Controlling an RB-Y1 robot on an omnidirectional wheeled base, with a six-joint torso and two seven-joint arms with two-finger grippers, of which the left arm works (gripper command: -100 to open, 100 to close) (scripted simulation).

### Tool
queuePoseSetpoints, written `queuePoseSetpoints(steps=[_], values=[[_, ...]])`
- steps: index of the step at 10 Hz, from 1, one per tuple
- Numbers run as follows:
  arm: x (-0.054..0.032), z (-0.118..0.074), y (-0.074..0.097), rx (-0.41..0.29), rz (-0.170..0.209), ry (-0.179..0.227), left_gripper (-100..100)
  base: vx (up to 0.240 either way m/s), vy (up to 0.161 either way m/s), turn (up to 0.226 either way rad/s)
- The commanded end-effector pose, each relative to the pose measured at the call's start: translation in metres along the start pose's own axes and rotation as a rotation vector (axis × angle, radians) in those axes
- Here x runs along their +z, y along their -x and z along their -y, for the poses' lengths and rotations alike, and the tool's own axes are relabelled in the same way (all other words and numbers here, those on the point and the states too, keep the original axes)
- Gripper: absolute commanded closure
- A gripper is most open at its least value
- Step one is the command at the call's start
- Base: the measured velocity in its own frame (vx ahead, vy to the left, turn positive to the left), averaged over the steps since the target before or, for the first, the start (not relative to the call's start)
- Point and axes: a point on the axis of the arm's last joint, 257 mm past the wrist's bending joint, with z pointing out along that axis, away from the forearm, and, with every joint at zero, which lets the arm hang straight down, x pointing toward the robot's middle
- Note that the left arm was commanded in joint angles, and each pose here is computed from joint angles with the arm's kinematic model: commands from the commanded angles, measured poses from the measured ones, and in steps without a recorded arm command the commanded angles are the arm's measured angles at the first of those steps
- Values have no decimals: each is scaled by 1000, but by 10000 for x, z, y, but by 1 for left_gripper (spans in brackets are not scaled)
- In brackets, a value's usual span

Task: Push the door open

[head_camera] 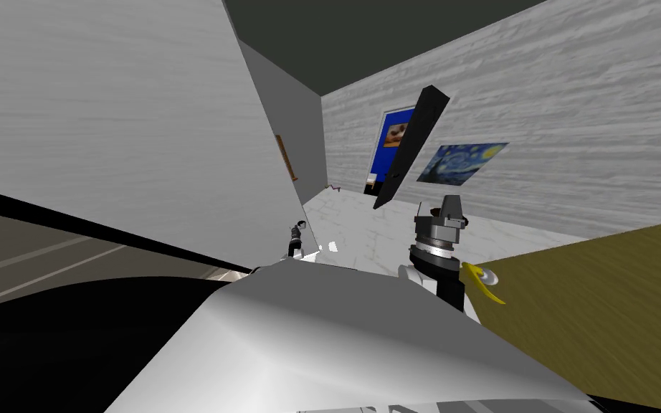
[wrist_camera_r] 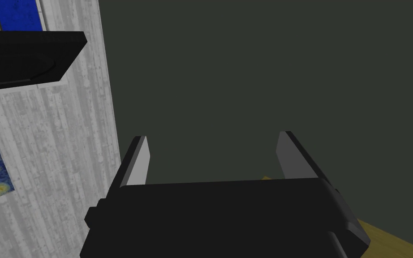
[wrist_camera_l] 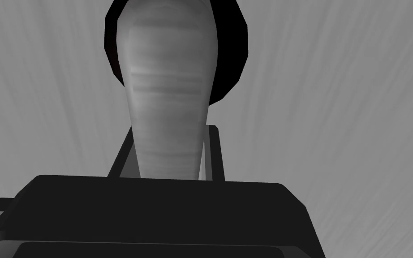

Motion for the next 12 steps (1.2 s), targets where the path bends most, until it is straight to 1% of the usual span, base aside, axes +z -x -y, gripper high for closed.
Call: queuePoseSetpoints(steps=[1,2,4,5,7,8,9,12], values=[[37,53,189,4,35,-10,100,193,-44,55],[21,23,194,6,36,-2,100,142,-28,44],[31,54,352,4,73,-10,100,179,-16,48],[31,54,352,4,73,-10,100,145,-26,35],[31,54,352,4,73,-10,100,24,5,-3],[23,56,471,3,100,-10,100,118,-42,29],[23,56,471,3,100,-10,100,144,-46,60],[6,59,661,3,145,-10,100,184,-35,60]])
